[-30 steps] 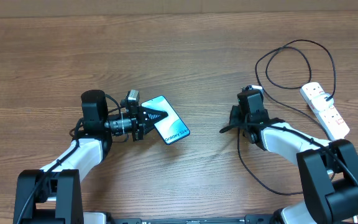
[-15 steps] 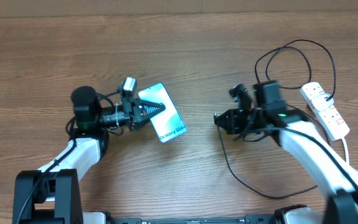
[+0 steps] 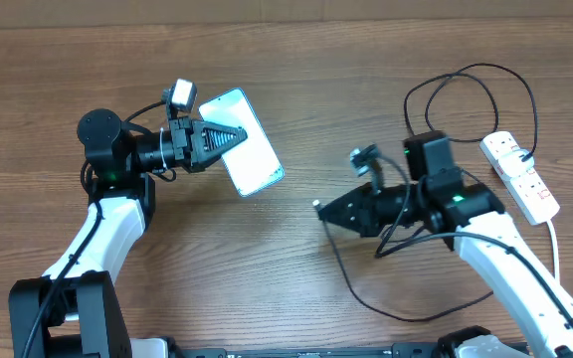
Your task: Plug charger to phone and switch on socket
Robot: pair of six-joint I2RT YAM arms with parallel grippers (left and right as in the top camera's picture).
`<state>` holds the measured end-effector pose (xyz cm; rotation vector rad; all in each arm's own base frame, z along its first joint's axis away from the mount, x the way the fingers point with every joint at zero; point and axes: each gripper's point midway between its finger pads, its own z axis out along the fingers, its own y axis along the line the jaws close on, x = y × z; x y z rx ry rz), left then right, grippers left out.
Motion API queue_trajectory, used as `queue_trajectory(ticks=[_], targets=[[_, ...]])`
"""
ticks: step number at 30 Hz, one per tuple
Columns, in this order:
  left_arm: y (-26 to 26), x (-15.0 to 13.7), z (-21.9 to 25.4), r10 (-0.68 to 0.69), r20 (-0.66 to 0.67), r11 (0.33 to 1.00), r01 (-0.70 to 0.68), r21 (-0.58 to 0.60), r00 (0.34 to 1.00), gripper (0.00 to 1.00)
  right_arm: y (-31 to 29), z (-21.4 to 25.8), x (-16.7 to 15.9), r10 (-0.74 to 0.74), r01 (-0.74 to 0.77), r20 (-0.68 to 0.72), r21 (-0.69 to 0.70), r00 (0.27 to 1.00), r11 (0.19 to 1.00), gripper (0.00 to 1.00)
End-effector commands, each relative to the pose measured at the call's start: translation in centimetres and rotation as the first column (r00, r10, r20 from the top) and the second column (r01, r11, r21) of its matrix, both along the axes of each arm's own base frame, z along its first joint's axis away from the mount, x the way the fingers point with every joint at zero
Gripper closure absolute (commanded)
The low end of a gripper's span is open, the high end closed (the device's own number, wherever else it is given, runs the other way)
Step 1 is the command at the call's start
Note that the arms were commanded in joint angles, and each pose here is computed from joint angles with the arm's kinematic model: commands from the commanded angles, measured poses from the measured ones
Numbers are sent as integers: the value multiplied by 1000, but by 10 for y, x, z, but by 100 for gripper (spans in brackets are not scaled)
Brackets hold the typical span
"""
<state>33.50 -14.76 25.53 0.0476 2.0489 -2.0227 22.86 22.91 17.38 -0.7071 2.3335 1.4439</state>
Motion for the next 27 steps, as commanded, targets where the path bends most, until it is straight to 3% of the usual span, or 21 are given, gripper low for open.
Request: queue_trajectory(ticks=[1,9,27], targets=[[-4,4,7,-1,38,1000,1,3,999,96,18,14,-12,81,-83,44,45,996,996,96],[-18,-6,5,-69,187,997,64,29,980,96,40,30,-12,99,-107,77,99,992,989,96],[-26,-9,5,-84,237,996,78,37,968,96,49,54,-5,80,-84,28,196,996,977,96]])
